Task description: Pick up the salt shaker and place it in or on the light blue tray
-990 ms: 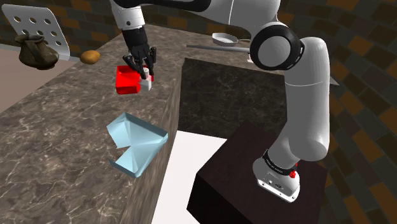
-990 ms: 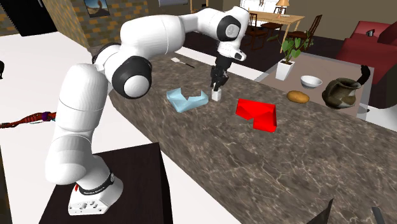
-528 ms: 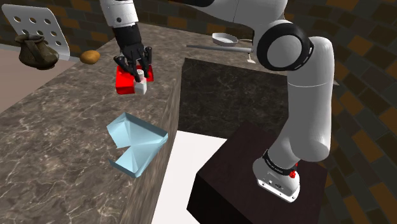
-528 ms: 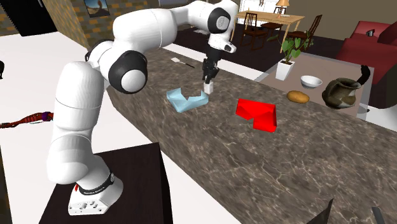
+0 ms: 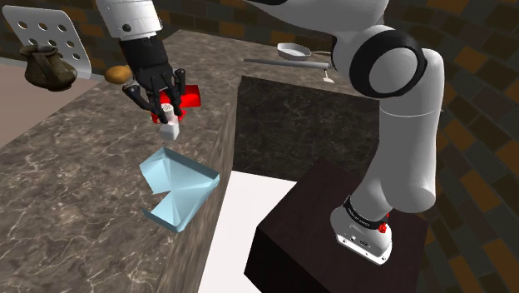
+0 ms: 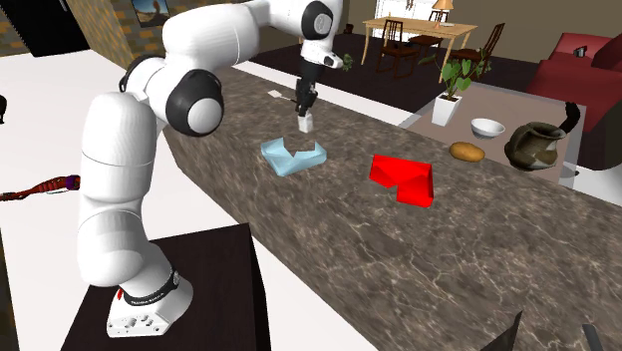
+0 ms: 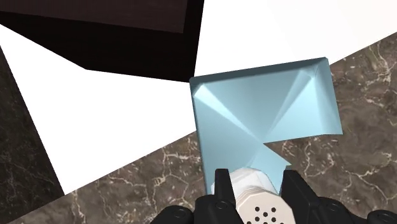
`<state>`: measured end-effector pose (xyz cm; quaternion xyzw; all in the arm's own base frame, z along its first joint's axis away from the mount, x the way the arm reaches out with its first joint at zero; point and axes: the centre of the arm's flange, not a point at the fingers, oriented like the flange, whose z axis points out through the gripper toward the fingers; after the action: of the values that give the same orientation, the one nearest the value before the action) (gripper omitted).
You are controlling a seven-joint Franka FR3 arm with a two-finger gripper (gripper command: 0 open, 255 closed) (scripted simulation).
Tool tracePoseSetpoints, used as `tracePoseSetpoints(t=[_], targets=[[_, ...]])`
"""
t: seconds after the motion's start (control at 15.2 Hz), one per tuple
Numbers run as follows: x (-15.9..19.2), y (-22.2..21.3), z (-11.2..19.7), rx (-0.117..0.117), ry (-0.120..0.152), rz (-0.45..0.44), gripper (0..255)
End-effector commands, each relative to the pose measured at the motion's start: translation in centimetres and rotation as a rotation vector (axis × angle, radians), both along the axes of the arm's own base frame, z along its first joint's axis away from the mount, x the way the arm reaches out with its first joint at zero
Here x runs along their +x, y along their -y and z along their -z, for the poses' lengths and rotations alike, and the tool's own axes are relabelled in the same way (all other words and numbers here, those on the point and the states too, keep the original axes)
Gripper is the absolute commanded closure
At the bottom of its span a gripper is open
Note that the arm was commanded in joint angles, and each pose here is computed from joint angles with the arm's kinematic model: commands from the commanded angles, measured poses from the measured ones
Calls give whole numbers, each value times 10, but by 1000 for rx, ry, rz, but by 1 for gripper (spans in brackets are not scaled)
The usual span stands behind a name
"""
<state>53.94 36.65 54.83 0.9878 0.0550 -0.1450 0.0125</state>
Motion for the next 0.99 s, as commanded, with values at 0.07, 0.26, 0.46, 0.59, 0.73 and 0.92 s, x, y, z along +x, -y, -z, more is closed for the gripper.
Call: tracePoseSetpoints(t=[0.07,0.26,0.46,0.59,0.73,0.92], targets=[[-25,-34,-3,0,0,1,255],[-39,-53,3,0,0,1,255],[-39,-53,19,0,0,1,255],[-39,-53,29,0,0,1,255],[-39,-53,40,0,0,1,255],[-39,-53,56,0,0,1,255]])
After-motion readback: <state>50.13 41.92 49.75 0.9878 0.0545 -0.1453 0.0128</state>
